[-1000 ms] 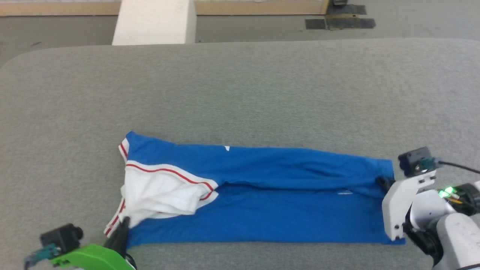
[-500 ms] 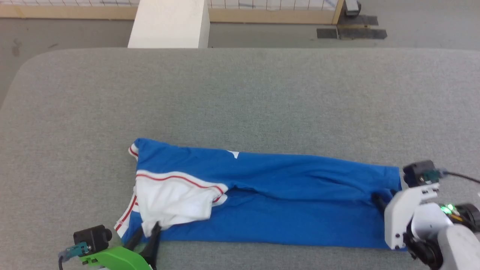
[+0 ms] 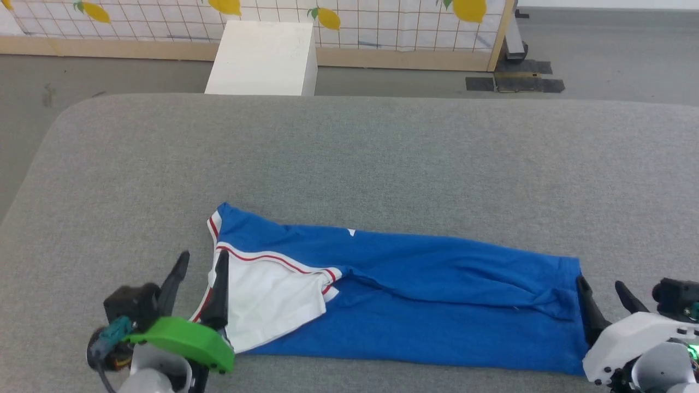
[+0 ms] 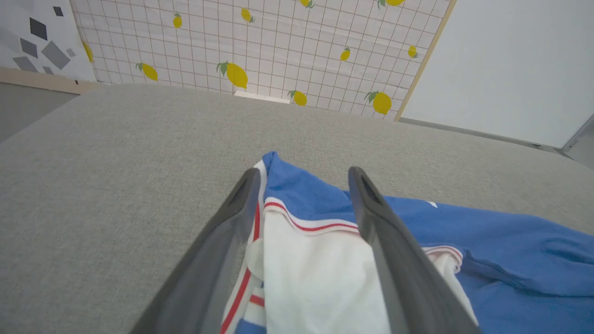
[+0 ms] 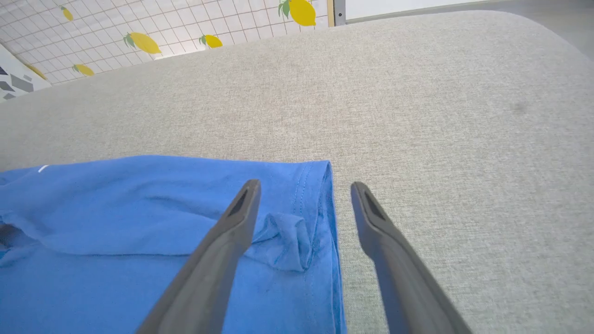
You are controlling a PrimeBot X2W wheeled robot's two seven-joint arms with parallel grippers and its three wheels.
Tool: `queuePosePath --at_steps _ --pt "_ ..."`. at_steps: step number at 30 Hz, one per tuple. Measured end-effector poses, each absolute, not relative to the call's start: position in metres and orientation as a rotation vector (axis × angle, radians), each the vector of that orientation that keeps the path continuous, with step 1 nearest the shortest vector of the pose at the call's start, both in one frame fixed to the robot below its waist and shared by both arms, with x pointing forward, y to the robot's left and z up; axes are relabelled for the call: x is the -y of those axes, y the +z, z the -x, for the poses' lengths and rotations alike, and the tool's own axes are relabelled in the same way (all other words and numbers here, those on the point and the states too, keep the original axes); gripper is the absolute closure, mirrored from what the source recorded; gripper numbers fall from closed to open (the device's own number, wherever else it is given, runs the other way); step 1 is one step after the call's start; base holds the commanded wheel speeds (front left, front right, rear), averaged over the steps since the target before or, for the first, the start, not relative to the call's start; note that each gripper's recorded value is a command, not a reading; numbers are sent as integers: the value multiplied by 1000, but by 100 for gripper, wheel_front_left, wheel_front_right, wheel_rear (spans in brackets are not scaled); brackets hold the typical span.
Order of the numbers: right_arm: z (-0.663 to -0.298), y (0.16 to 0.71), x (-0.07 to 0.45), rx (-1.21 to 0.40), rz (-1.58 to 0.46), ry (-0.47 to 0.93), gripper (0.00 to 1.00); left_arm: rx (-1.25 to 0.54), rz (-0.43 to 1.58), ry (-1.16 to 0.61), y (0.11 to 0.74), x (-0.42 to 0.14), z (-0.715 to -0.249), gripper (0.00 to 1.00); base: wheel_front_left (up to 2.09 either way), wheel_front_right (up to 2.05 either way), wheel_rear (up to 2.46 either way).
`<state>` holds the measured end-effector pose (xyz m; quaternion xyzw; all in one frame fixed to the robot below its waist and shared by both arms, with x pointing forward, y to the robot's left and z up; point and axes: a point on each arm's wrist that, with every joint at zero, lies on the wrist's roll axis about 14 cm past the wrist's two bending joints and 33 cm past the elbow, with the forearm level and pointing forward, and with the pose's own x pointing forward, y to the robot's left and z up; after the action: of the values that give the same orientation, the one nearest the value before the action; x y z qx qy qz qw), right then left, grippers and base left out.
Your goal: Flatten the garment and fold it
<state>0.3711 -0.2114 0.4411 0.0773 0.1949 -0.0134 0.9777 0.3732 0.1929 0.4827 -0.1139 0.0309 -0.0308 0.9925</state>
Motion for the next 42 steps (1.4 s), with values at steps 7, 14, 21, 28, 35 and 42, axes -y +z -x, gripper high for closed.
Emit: queuePosePath --at_steps 7,14,21,28,35,42 --pt "-372 431 221 -389 -227 -70 0 64 94 -72 519 -195 -399 0 0 0 0" --pt "-374 405 225 -537 -264 -95 0 145 18 -52 541 -198 -411 0 0 0 0" --pt "-368 375 208 -759 -259 -47 0 149 -7 -40 540 -202 -415 0 0 0 0" --pt "-364 367 198 -899 -244 2 100 144 9 -15 537 -212 -413 0 0 0 0" --pt "-365 377 206 -851 -208 -31 100 145 26 -5 536 -213 -415 0 0 0 0" --pt "-364 394 278 -771 -67 -250 100 138 32 -3 532 -213 -417 0 0 0 0"
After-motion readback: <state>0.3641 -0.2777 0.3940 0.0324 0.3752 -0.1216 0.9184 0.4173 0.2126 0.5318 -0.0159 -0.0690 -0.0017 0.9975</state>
